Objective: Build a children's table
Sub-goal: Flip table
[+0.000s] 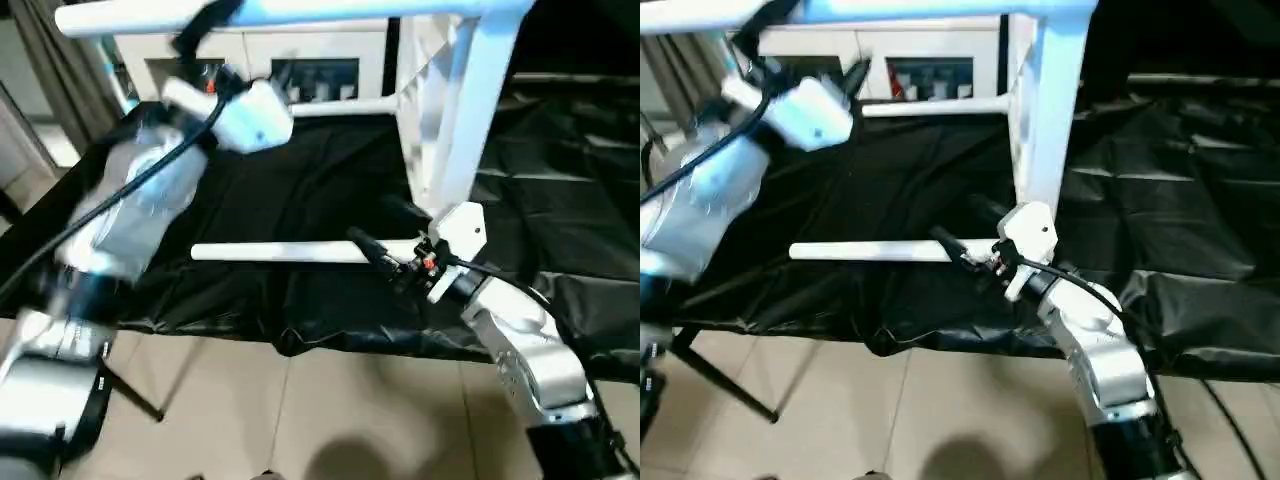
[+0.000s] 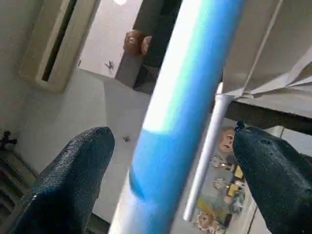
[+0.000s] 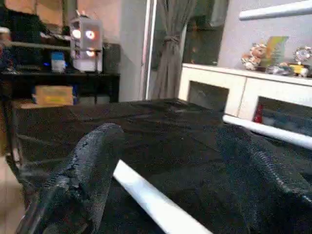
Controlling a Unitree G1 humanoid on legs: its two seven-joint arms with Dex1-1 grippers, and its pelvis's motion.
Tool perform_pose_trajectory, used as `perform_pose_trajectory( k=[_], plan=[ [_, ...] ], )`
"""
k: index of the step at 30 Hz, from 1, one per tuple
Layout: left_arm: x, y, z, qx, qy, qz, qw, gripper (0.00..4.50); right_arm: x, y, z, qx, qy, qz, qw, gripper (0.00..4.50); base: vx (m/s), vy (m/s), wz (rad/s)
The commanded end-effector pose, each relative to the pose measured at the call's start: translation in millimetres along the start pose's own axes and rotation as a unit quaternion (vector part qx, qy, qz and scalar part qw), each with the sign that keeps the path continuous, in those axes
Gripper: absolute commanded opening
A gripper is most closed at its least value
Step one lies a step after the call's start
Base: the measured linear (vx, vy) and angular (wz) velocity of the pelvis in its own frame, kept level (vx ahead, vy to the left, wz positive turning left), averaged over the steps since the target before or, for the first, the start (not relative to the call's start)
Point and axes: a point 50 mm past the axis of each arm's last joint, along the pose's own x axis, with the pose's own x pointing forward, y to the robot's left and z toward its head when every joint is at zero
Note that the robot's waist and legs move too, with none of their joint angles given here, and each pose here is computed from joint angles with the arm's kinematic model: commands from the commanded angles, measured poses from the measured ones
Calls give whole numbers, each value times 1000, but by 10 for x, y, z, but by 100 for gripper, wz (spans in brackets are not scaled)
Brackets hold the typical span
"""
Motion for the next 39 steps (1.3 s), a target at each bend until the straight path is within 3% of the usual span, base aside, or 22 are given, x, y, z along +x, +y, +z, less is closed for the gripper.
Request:
perform_pose_trajectory(
  k=[1,14,35,39],
  plan=[
    [7,4,-97,15,18,-3,1000,445,-3,36,65,1,-19,14,1000,349,0,0,0],
    [122,177,-291,19,61,32,997,445,28,109,83,8,-32,22,999,349,0,0,0],
    [189,178,-363,-2,80,10,997,277,44,158,54,7,-32,21,999,350,0,0,0],
    [236,45,-325,-54,92,-66,992,242,42,163,42,4,-30,21,999,350,0,0,0]
  ],
)
